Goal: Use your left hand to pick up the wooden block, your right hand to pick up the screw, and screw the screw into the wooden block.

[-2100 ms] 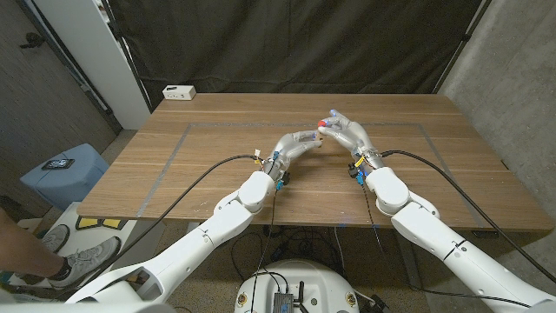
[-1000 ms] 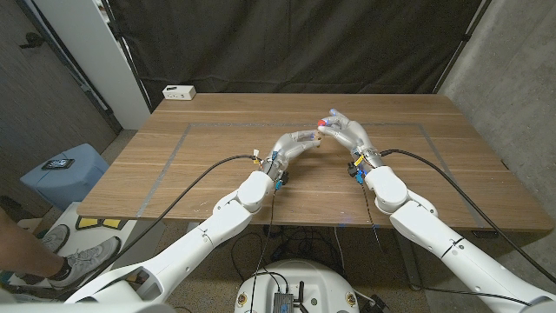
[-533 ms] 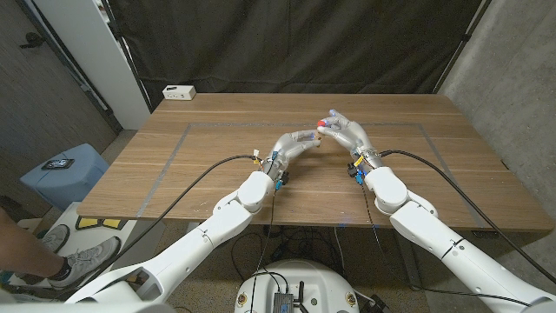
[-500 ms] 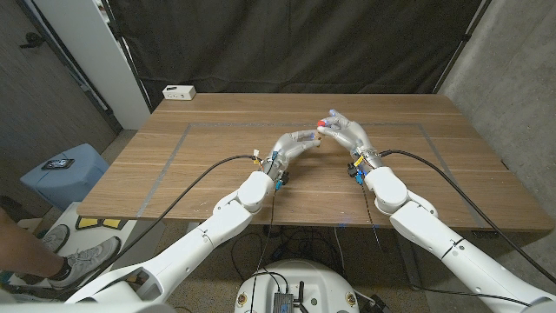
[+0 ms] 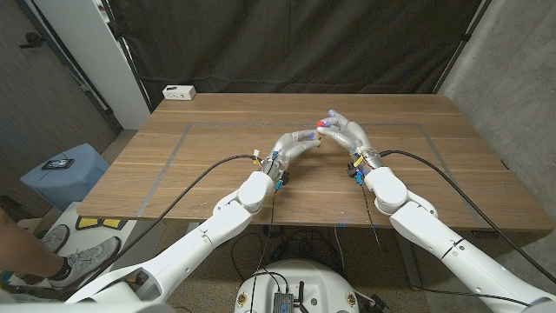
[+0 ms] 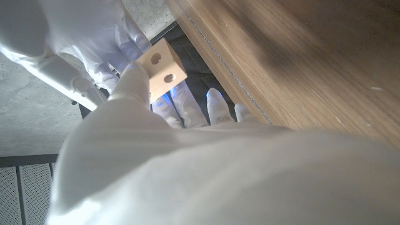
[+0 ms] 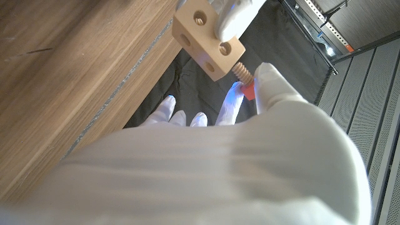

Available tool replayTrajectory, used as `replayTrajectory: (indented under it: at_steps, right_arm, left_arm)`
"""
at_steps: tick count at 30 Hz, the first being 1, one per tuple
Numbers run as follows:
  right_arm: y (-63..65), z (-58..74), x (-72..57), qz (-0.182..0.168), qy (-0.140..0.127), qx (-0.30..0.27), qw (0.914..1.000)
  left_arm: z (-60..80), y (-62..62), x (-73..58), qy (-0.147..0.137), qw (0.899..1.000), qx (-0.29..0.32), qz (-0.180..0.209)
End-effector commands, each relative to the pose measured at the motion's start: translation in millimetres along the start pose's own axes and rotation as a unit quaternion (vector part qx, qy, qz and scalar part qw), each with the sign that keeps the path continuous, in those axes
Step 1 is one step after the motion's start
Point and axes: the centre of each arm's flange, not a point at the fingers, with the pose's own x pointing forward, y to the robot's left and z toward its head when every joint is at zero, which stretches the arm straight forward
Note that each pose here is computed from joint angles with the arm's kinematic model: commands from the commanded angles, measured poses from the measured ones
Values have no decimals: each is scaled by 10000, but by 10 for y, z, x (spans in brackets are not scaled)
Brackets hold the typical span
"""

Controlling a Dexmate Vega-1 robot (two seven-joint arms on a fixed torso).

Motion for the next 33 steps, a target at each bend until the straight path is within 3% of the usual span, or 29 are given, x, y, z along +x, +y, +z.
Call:
replayTrajectory:
  at_steps: [1, 33]
  right_arm:
    - [15, -8, -13, 33, 11, 0, 10000]
    - [14, -19, -23, 8, -2, -21, 10000]
  left_arm:
    - [-7, 9, -18, 7, 10000, 15, 18]
    - [14, -2, -19, -34, 10000, 7, 18]
